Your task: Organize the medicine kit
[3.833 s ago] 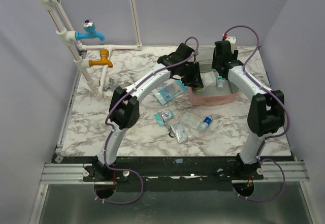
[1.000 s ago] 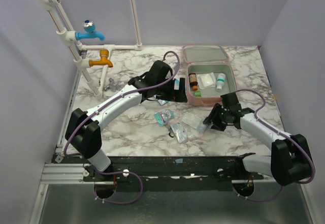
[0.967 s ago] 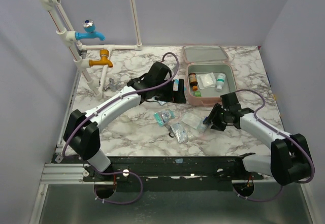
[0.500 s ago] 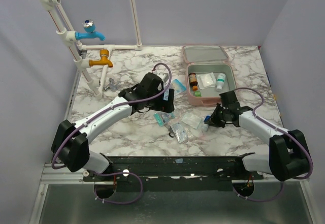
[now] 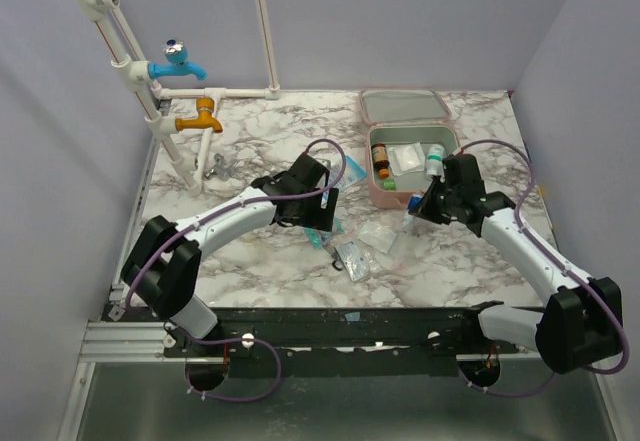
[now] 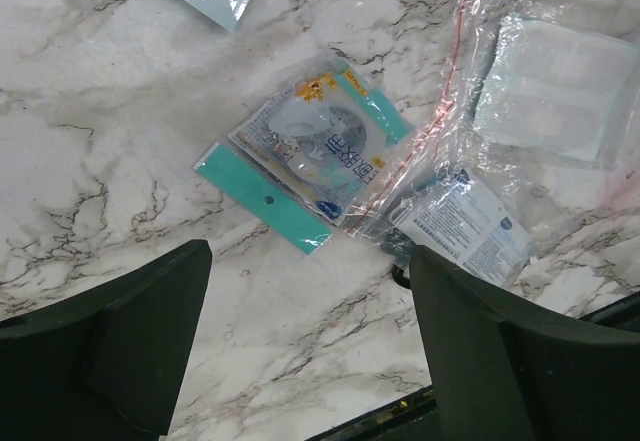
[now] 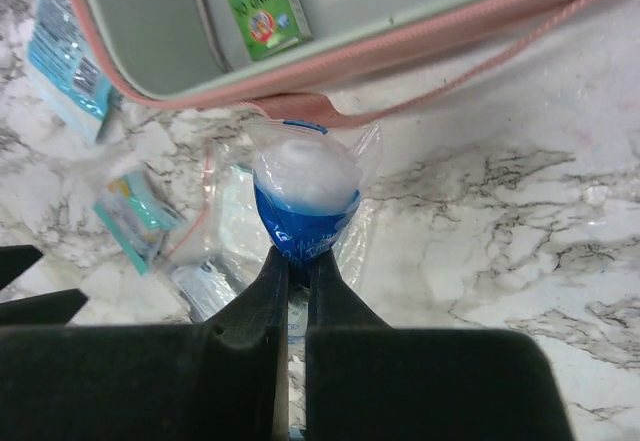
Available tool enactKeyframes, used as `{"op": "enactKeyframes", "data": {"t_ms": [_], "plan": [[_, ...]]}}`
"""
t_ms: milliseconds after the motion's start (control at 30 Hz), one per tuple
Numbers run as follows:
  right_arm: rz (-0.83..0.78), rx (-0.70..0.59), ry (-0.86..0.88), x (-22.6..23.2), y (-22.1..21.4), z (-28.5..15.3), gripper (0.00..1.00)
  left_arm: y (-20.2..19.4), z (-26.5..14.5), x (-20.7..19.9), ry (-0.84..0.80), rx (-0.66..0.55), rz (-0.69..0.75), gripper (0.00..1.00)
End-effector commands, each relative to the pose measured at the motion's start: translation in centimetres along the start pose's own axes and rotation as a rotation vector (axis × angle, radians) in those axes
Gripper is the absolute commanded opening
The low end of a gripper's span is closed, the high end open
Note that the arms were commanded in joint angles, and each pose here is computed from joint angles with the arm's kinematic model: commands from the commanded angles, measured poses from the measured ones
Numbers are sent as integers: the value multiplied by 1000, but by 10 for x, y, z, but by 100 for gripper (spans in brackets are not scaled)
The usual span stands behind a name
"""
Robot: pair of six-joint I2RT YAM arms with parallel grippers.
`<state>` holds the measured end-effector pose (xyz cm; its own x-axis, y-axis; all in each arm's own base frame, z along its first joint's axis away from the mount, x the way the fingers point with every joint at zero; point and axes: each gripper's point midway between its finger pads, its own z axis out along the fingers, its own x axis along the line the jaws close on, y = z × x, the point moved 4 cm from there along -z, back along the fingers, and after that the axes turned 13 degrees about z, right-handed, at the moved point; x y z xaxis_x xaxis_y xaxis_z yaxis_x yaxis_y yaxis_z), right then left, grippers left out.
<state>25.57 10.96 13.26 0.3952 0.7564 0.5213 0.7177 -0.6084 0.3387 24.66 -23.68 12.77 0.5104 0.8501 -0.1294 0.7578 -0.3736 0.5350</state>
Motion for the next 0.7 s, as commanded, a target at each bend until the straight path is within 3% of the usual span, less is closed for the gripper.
{"op": "enactKeyframes", "data": {"t_ms": [0,333,667], "plan": [[-70,-49,2,13,17,-15,1,2,16,4,25,18,-1,81],[-123,-158,71,67,67,-26,1,3,37,13,43,43,-18,71],[-93,-265,37,90,107,13,1,16,50,29,67,38,-49,64]]}}
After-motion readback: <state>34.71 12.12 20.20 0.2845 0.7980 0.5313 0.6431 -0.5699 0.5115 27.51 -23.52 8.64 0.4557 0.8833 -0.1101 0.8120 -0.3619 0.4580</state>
